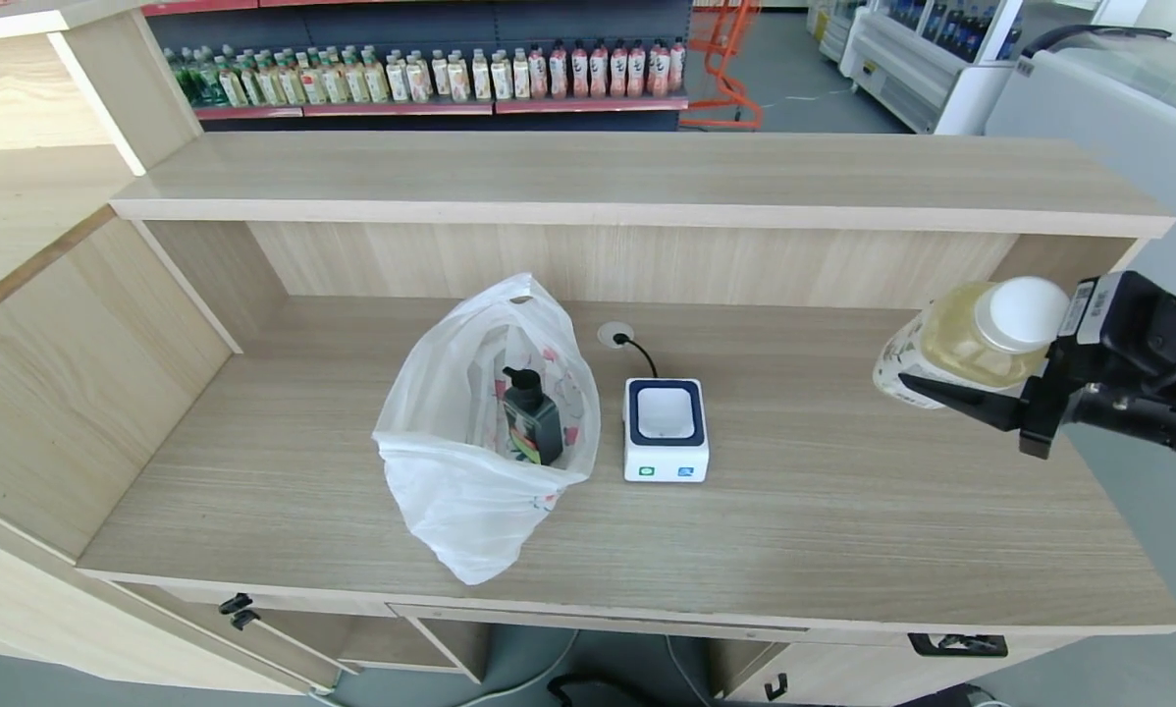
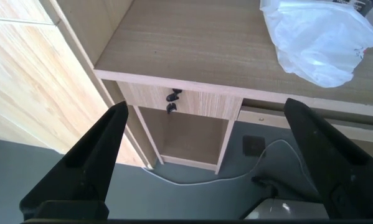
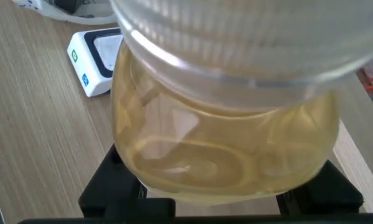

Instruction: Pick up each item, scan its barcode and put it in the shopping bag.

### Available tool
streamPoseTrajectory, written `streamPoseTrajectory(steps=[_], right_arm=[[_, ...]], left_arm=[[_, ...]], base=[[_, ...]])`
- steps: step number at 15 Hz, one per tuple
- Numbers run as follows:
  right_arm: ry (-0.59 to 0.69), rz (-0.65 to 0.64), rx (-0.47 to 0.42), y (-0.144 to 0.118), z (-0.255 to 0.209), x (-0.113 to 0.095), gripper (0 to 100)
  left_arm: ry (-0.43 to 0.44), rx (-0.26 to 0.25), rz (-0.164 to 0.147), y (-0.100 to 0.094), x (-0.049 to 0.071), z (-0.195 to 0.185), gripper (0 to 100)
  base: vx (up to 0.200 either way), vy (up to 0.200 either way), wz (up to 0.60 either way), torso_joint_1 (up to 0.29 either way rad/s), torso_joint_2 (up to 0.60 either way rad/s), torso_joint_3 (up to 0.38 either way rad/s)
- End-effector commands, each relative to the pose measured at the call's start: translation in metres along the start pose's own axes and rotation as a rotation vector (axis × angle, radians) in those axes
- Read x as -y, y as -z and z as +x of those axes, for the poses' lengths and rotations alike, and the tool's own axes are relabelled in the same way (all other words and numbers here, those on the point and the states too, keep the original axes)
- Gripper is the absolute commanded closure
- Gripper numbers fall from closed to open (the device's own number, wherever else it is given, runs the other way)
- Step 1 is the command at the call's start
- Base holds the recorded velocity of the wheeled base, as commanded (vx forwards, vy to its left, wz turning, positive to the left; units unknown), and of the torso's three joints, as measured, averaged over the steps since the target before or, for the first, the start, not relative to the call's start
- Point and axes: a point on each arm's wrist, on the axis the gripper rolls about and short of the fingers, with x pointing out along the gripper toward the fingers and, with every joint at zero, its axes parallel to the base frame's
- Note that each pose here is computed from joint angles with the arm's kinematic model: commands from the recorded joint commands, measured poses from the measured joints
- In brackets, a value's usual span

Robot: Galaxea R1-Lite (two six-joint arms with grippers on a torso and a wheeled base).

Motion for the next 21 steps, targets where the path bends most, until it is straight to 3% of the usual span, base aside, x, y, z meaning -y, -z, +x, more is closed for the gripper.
streamPoseTrajectory(steps=[1, 7, 15, 21], right_arm=[[-0.033, 0.015, 0.02, 0.001, 0.006, -0.004, 100], [-0.067, 0.028, 0.045, 0.01, 0.019, -0.001, 100], [-0.195, 0.102, 0.071, 0.036, 0.033, -0.021, 100], [-0.249, 0.039, 0.072, 0.065, 0.042, -0.031, 100]], left_arm=[[0.0, -0.001, -0.001, 0.0, 0.0, 0.0, 0], [0.0, 0.001, 0.003, 0.0, 0.0, 0.0, 0], [0.002, 0.001, 0.002, 0.0, 0.0, 0.0, 0], [0.0, 0.001, 0.002, 0.0, 0.0, 0.0, 0]], base=[[0.0, 0.2, 0.0, 0.012, 0.0, 0.002], [0.2, 0.167, 0.0, 0.003, 0.0, 0.005], [0.0, 0.0, 0.0, 0.0, 0.0, 0.0], [0.0, 0.0, 0.0, 0.0, 0.0, 0.0]])
